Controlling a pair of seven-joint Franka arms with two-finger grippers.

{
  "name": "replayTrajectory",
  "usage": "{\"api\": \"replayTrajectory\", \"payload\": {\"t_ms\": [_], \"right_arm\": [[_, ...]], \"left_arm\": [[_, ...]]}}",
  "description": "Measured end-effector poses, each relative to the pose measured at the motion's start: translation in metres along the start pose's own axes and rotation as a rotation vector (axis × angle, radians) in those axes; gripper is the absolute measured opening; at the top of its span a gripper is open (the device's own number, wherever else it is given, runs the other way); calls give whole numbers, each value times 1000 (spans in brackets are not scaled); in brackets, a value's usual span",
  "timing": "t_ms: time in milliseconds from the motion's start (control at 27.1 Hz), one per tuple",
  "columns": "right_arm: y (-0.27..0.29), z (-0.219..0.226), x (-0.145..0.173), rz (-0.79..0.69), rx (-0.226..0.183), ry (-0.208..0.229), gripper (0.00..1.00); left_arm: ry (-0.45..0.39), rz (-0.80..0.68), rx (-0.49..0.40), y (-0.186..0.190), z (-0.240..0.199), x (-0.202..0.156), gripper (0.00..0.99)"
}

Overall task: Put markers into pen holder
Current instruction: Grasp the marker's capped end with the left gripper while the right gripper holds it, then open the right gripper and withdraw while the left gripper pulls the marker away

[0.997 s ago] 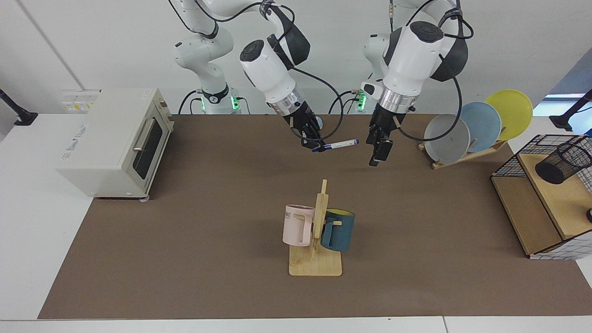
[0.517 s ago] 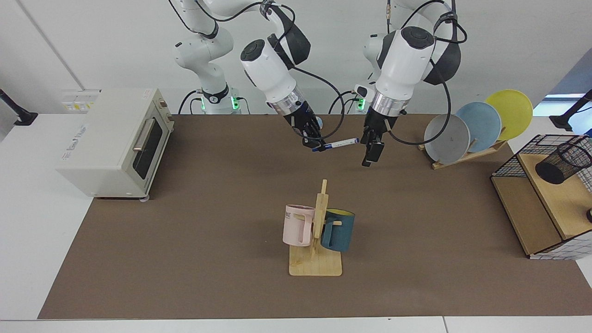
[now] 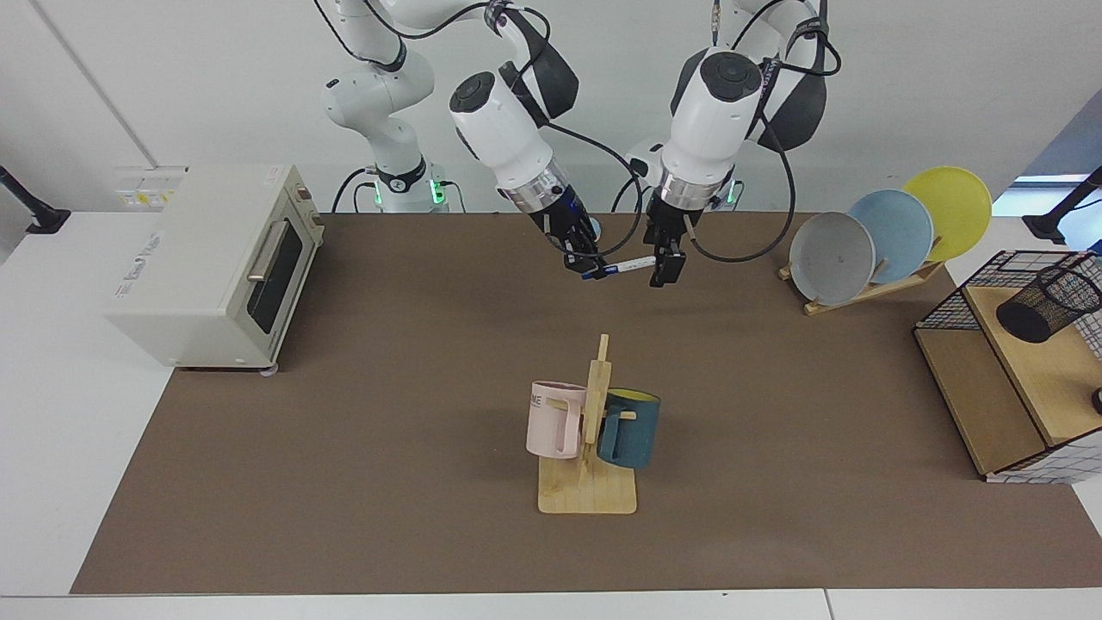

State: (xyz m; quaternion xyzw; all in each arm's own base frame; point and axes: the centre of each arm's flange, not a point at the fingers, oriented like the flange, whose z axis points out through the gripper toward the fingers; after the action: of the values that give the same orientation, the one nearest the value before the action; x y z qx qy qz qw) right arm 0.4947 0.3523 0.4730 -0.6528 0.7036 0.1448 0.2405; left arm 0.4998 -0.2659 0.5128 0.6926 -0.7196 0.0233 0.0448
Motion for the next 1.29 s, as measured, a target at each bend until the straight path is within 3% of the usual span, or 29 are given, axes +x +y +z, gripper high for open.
{"api": "replayTrajectory", "payload": {"t_ms": [111, 517, 628, 739, 850, 887, 923, 997, 1108, 1293], "right_arm": [[0, 0, 0, 0, -1, 1, 163], [2, 0, -1, -9, -8, 2, 163], [2, 0, 3, -6, -19, 9, 251], [1, 0, 6, -7, -32, 17, 476], [1, 0, 6, -8, -33, 17, 599], [1, 0, 6, -9, -33, 18, 700], [1, 0, 6, -12, -33, 19, 727], [0, 0, 8, -32, -33, 31, 872], [-2, 0, 17, -90, -57, 79, 1000], [-14, -9, 58, -271, -159, 204, 1000]], "left_arm": [[1, 4, 2, 2, -1, 5, 881], [9, 6, 24, 0, -12, 5, 167], [9, 6, 25, 1, -13, 6, 167], [9, 3, 26, 0, -13, 5, 167], [9, -3, 25, -1, -13, 3, 167], [9, -7, 25, -1, -13, 2, 167], [9, -10, 25, -2, -13, 1, 167], [7, -22, 24, -3, -14, -4, 167], [-17, -53, 35, -11, -15, -22, 167], [-101, -123, 59, -31, -20, -79, 167]]}}
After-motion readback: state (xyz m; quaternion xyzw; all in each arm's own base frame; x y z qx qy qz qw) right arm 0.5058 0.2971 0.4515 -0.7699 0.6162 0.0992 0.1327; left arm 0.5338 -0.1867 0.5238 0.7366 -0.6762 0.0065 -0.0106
